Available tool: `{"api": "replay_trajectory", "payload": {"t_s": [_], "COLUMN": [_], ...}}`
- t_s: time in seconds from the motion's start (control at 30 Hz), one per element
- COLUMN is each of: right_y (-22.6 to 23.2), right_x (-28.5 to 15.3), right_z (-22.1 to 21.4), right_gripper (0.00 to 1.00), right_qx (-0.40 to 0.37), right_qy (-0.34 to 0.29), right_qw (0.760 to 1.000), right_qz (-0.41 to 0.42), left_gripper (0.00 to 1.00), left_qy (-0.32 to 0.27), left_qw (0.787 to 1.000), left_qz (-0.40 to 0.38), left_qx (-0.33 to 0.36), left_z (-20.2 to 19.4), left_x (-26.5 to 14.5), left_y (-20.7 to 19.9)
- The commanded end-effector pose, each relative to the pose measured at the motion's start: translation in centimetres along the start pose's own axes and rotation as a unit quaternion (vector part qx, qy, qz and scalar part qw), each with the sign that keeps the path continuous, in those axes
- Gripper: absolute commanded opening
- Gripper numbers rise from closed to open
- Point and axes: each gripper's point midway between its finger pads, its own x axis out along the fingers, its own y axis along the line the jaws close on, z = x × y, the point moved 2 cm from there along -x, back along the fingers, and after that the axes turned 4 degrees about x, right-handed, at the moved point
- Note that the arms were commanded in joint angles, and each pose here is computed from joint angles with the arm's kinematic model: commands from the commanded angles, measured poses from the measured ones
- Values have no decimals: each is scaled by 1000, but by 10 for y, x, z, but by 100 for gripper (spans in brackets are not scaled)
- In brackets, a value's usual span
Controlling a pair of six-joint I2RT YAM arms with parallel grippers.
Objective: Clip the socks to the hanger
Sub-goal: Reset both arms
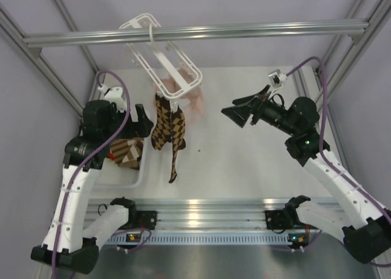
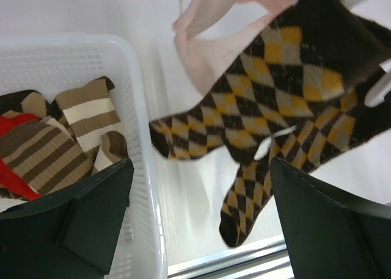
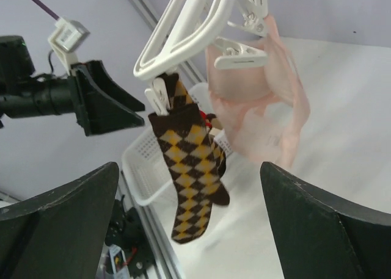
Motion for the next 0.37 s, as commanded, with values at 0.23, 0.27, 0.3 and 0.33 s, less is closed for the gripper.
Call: {"api": "replay_trajectory", "payload": {"t_s": [0.23, 0.27, 0.3, 0.33], "right_y": [-14, -14, -15, -14], "right_x": [-47, -48, -49, -49], "right_z": [-20, -18, -18, -14], "right_gripper": [100, 100, 100, 100], "right_qx": [-82, -83, -82, -85], "right_qy": [6, 5, 3, -2], "right_qw": [995, 995, 995, 995], "right_qz": [-56, -56, -59, -56], "left_gripper": [98, 98, 98, 98], "left_qy": [-50, -56, -66, -72], "left_qw": [994, 993, 991, 990], "left_qz": [92, 97, 105, 107], "left_qx": [-34, -40, -52, -59], "left_z": [-17, -16, -15, -14], "left_x": [-39, -41, -45, -48], "left_y": [33, 35, 38, 39]}}
